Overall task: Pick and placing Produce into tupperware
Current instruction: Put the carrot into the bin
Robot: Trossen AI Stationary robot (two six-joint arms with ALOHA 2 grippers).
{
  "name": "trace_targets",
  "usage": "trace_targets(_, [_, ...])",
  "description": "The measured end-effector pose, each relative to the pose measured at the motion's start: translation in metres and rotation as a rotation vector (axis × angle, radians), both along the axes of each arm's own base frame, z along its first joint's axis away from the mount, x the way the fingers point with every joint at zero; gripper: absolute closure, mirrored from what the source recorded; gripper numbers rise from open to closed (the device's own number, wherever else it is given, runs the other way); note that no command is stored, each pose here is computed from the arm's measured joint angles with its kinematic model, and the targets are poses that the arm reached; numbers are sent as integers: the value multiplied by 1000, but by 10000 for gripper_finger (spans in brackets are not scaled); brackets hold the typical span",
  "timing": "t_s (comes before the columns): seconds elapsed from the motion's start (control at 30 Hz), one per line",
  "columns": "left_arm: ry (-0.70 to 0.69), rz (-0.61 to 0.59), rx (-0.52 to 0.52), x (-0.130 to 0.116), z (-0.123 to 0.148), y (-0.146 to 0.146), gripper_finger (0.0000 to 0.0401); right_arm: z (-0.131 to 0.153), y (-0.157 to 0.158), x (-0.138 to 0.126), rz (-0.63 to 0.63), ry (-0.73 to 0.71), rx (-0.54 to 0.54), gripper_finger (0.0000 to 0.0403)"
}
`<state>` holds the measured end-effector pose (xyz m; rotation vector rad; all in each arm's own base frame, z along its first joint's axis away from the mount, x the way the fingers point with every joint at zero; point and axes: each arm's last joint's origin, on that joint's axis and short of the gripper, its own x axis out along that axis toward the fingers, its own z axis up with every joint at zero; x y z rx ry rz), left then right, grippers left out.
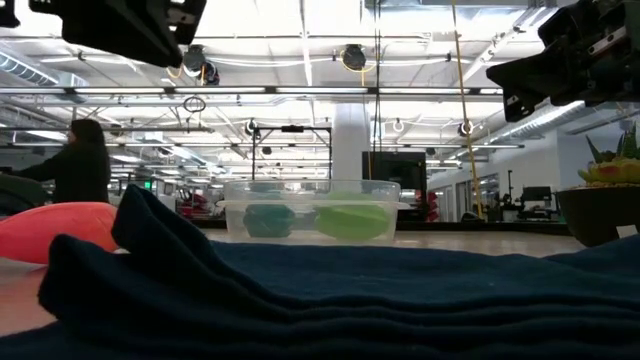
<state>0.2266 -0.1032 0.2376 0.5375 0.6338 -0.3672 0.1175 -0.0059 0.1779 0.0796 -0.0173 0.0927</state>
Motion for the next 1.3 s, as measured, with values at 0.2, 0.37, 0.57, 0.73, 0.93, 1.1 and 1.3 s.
trace_targets(0.2, [-5, -34, 54, 1, -2, 1, 274, 0, 0, 0, 0, 1, 10, 403])
trace_targets(0.37, [-11, -64, 102, 1, -2, 1, 188, 0, 0, 0, -1, 1, 10, 403])
trace_targets(0.57, [-30, -109, 351, 0, -7, -1, 120, 0, 0, 0, -1, 1, 10, 403])
trace_targets(0.73, [-6, -152, 380, -2, -12, -8, 104, -1, 0, 1, -3, 11, 27, 403])
trace_targets(0.93, [17, -45, 269, -4, -15, -14, 94, -2, 0, 2, -3, 26, 31, 403])
trace_targets(1.1, [31, 111, 29, -4, -13, -17, 100, -3, 0, 3, -3, 36, 32, 403])
trace_targets(1.3, [118, 418, -422, -3, -12, -19, 115, -4, 0, 3, -3, 41, 32, 403])
